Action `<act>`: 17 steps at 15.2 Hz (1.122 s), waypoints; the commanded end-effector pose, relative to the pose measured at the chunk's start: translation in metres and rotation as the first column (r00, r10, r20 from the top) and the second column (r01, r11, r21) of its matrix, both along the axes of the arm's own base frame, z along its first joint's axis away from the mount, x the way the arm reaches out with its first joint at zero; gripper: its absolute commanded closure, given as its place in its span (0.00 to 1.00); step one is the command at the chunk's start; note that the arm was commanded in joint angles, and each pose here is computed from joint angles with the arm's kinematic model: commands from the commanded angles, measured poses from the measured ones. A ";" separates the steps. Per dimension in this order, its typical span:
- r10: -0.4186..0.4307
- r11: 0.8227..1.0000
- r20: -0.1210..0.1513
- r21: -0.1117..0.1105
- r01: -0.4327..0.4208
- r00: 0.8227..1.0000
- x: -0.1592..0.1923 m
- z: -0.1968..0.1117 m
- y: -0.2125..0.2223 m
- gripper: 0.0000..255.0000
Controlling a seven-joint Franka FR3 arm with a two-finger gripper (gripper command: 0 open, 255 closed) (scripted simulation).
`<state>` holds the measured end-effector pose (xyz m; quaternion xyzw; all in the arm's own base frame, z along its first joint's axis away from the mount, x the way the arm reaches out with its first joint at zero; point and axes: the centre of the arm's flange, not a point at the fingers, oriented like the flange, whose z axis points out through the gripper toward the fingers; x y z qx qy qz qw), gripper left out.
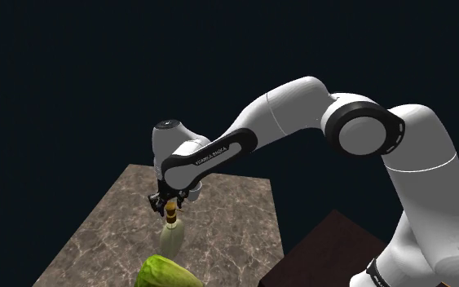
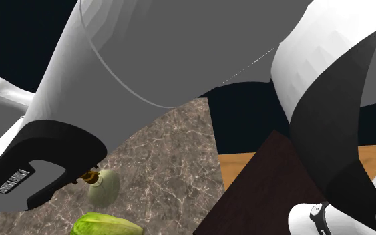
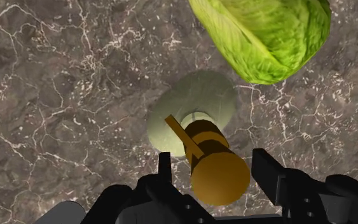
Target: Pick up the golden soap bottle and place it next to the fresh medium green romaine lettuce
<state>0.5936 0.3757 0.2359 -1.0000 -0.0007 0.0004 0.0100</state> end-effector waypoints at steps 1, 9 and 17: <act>0.000 1.000 0.000 0.000 0.000 1.000 0.000 0.000 0.000 0.00; 0.000 1.000 0.000 0.000 0.000 1.000 0.000 0.050 -0.001 0.00; 0.000 1.000 0.000 0.000 0.000 1.000 0.000 0.050 -0.001 0.00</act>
